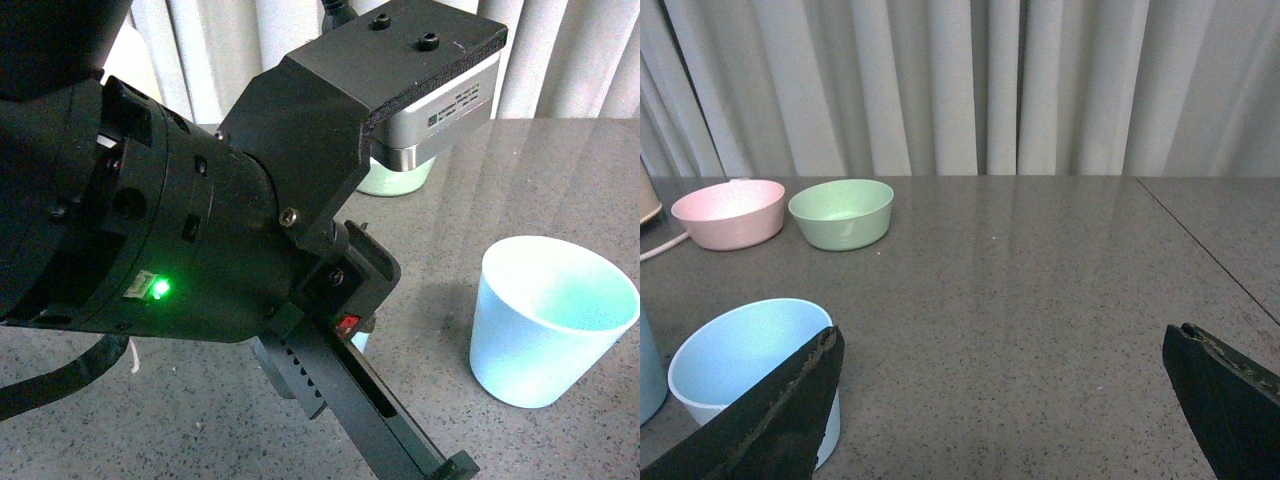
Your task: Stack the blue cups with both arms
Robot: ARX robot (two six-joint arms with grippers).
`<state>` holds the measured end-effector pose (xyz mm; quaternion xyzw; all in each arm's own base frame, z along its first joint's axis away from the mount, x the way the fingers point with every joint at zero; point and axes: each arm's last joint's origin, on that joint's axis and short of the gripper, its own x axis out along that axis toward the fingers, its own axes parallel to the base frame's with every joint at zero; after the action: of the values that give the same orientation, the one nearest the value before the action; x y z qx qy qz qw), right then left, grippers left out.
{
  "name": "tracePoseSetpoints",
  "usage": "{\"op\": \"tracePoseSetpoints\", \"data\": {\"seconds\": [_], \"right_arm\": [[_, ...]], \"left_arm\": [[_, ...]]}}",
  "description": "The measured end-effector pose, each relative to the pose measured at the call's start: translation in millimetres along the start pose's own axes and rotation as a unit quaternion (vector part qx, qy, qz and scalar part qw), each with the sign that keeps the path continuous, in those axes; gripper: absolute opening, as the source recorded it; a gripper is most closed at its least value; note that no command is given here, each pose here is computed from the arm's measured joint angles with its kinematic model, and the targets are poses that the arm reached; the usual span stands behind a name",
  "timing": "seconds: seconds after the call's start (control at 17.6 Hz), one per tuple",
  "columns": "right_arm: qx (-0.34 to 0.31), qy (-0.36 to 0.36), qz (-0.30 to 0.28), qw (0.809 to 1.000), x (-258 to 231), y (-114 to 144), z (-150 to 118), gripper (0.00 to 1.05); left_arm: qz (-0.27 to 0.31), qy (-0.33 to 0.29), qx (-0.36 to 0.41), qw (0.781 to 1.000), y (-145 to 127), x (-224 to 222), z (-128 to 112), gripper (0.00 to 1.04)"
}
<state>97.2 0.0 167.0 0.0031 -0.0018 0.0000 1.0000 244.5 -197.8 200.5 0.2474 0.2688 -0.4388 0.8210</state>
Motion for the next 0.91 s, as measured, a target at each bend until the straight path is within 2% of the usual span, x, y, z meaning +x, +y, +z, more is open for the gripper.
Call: {"op": "tracePoseSetpoints", "data": {"seconds": [0.23, 0.4, 0.57, 0.63, 0.74, 0.91], "right_arm": [[0.0, 0.0, 0.0, 1.0, 0, 0, 0, 0.98], [0.0, 0.0, 0.0, 1.0, 0, 0, 0, 0.98], [0.0, 0.0, 0.0, 1.0, 0, 0, 0, 0.98], [0.0, 0.0, 0.0, 1.0, 0, 0, 0, 0.98], [0.0, 0.0, 0.0, 1.0, 0, 0, 0, 0.98], [0.0, 0.0, 0.0, 1.0, 0, 0, 0, 0.98]], "left_arm": [[-0.003, 0.003, -0.004, 1.0, 0, -1, 0, 0.32], [-0.003, -0.01, -0.007, 1.0, 1, -10, 6, 0.64], [0.001, -0.035, -0.011, 0.999, 4, -24, 16, 0.86], [0.006, -0.059, -0.017, 0.998, 8, -34, 25, 0.98], [0.014, -0.092, -0.031, 0.995, 17, -51, 35, 0.98], [0.026, -0.096, -0.048, 0.994, 27, -57, 33, 0.98]]}}
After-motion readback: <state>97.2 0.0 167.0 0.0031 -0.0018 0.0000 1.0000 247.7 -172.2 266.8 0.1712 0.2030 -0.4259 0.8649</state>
